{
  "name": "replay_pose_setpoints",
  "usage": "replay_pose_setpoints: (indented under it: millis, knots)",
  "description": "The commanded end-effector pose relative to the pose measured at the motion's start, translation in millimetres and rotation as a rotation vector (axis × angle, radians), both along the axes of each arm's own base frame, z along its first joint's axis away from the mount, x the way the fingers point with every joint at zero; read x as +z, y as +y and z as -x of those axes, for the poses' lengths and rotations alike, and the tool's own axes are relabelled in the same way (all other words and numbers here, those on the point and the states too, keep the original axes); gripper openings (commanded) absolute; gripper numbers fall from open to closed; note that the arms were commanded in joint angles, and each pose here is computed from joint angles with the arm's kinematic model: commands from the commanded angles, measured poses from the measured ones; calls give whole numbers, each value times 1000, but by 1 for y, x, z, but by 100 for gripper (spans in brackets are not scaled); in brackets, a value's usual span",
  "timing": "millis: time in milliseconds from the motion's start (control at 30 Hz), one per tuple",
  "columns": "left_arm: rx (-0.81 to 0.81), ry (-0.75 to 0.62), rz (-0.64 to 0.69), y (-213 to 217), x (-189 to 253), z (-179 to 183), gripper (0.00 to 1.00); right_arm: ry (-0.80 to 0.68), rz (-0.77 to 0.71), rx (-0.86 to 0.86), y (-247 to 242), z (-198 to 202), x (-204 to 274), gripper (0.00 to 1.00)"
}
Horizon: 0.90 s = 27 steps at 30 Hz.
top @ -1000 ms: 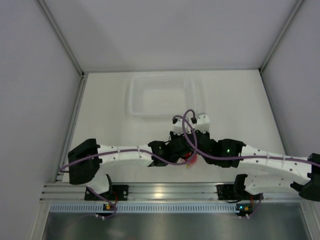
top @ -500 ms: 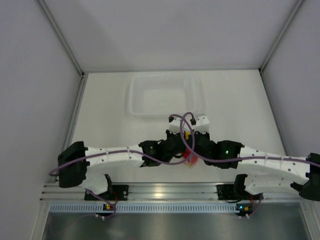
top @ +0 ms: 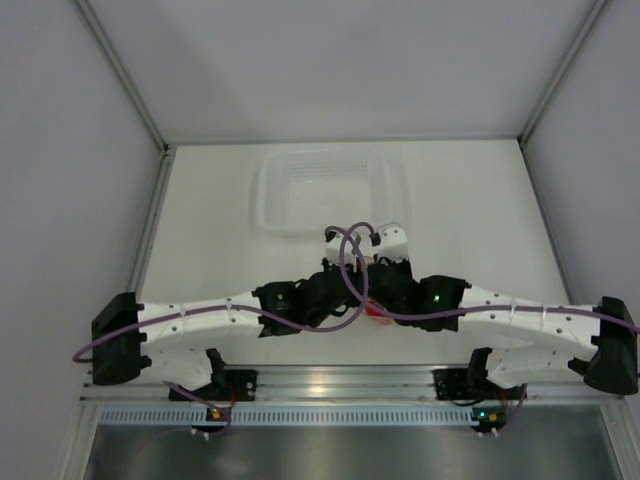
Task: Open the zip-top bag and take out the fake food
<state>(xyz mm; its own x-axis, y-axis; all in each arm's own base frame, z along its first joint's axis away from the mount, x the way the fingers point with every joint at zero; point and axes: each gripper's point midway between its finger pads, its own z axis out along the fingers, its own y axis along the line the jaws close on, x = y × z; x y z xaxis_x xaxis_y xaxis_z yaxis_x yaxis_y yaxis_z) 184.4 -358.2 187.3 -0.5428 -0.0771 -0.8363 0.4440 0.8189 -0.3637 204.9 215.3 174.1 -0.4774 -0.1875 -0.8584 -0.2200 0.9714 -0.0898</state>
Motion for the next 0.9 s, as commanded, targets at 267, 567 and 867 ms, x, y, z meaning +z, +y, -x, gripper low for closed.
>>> replay_pose_setpoints:
  millis: [267,567,867]
  knots:
    - [14,-40,137,14,30,4,0,-1,-7,-20,-9,-10,-5,0]
    - [-9,-80,303,14,58,8,0,34,-159,45,14,-1,-17,0]
    - [-34,-88,368,19,79,15,0,-3,-199,24,11,-4,-12,0]
